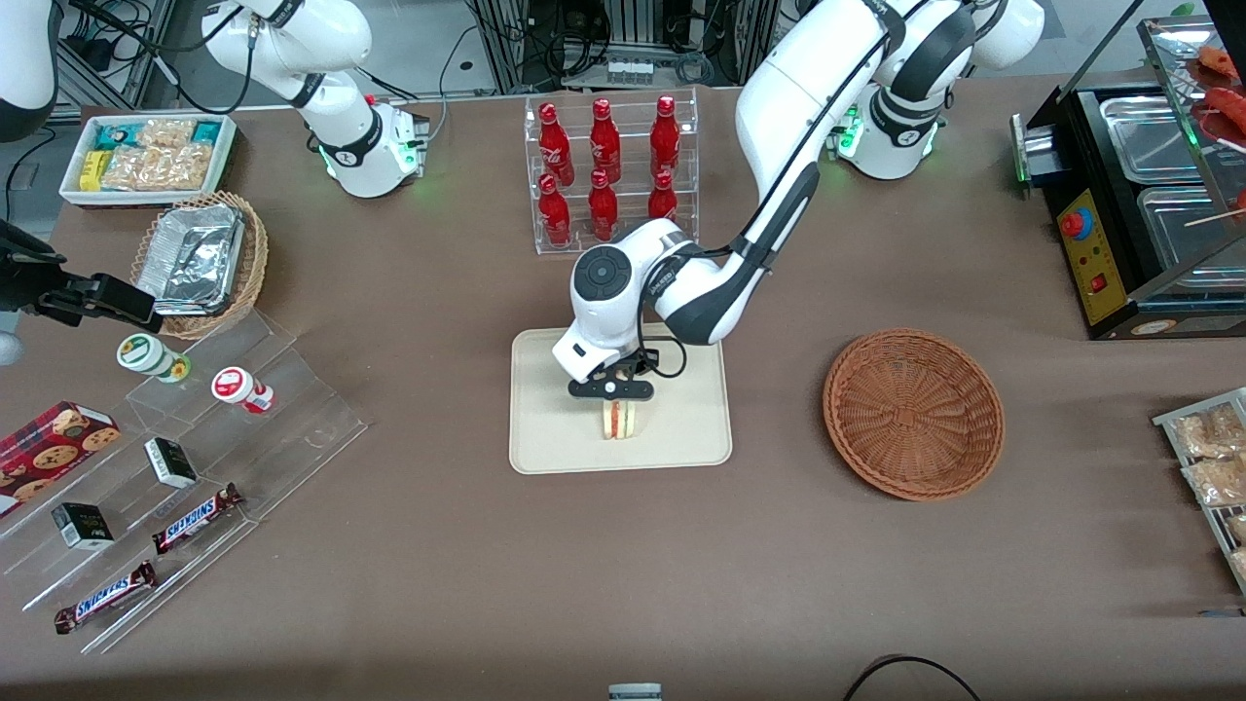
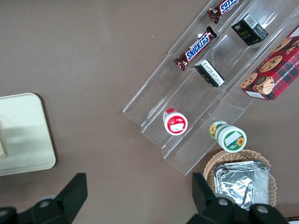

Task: Place sandwich from basket to tray
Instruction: 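Lower the sandwich onto the cream tray and open the left gripper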

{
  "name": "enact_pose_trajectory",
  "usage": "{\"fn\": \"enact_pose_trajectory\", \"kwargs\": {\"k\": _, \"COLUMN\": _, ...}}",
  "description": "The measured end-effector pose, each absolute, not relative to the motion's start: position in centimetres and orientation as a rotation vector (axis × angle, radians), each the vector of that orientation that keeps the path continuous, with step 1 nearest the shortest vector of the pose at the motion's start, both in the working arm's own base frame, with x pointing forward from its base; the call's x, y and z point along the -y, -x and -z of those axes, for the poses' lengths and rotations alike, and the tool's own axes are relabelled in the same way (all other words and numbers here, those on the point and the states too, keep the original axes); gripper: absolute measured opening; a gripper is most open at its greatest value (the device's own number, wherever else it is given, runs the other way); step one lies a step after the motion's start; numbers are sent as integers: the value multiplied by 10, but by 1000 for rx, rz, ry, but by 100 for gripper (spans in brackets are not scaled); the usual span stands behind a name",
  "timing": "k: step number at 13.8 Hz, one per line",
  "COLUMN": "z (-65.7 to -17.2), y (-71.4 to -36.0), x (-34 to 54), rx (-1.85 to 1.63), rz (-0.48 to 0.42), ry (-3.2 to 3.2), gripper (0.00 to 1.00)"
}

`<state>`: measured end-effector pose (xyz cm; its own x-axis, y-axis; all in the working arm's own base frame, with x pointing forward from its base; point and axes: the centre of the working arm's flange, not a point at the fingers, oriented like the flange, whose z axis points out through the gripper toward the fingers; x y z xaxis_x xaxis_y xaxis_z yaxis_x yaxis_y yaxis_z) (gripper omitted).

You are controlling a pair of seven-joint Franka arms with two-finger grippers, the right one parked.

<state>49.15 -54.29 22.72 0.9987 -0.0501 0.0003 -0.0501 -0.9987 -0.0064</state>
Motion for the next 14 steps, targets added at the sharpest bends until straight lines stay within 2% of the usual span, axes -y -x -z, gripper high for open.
{"fn": "enact_pose_trajectory", "kwargs": {"k": 4, "z": -240, "y": -502, "x": 543, "rx": -14, "rz": 36, "ry": 3151, "gripper": 56}}
{"fn": "enact_pose_trajectory", "kwargs": {"k": 8, "z": -292, "y": -518, "x": 534, "rx": 39, "rz": 100, "ry": 3159, "gripper": 96}}
{"fn": "enact_pose_trajectory", "kwargs": {"k": 9, "z": -314, "y": -523, "x": 527, "rx": 61, "rz": 114, "ry": 3153, "gripper": 100}}
{"fn": "enact_pose_trajectory", "kwargs": {"k": 14, "z": -428, "y": -556, "x": 443, "rx": 258, "rz": 90, "ry": 3080, "gripper": 100}}
